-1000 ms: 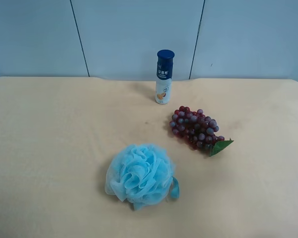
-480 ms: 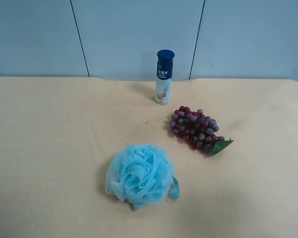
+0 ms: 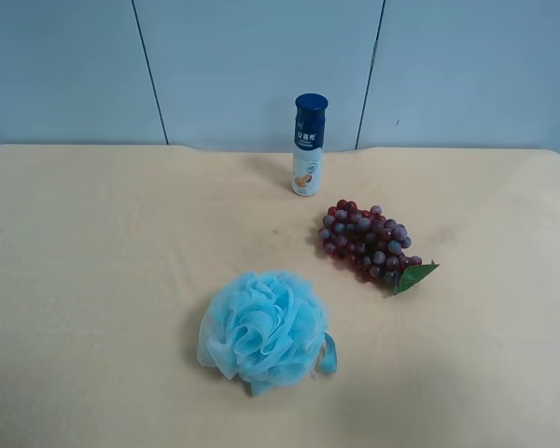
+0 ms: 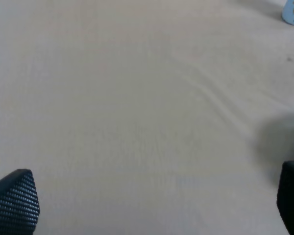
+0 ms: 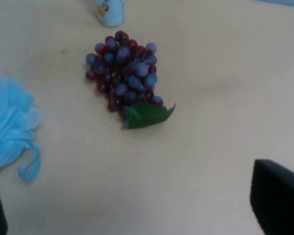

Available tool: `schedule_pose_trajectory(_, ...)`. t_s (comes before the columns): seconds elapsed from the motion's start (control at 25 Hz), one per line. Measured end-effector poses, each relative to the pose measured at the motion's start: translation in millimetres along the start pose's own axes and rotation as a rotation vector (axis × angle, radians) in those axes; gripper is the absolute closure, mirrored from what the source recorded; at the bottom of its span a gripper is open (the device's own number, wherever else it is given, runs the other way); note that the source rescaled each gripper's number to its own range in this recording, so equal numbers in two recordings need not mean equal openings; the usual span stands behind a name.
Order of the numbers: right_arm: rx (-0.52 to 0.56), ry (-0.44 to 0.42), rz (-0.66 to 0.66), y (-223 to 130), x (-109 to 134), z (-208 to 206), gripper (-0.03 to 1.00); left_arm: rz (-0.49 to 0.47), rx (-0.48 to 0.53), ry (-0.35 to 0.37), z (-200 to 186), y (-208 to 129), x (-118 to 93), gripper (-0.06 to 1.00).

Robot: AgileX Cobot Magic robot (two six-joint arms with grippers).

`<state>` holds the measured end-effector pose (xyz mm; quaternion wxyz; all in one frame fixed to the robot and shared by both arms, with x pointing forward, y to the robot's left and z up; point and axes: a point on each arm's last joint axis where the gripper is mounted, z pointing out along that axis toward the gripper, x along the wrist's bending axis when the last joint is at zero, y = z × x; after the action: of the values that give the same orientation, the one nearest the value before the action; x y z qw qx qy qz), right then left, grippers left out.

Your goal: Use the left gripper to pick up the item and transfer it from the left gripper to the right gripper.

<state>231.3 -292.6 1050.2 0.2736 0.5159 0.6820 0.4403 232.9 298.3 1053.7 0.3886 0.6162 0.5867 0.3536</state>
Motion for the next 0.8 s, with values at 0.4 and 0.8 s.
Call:
schedule_pose_trajectory(0.4, -0.003, -0.026, 0.014, 0.2, 0.1, 0.3, -0.03, 0.0, -0.001, 0.0, 0.0, 0.1, 0.0, -0.06)
schedule_pose_trajectory(0.8, -0.022, -0.23, 0.12, 1.2, 0.9, 2.3, -0.03, 0.0, -0.002, 0.0, 0.0, 0.2, 0.0, -0.06)
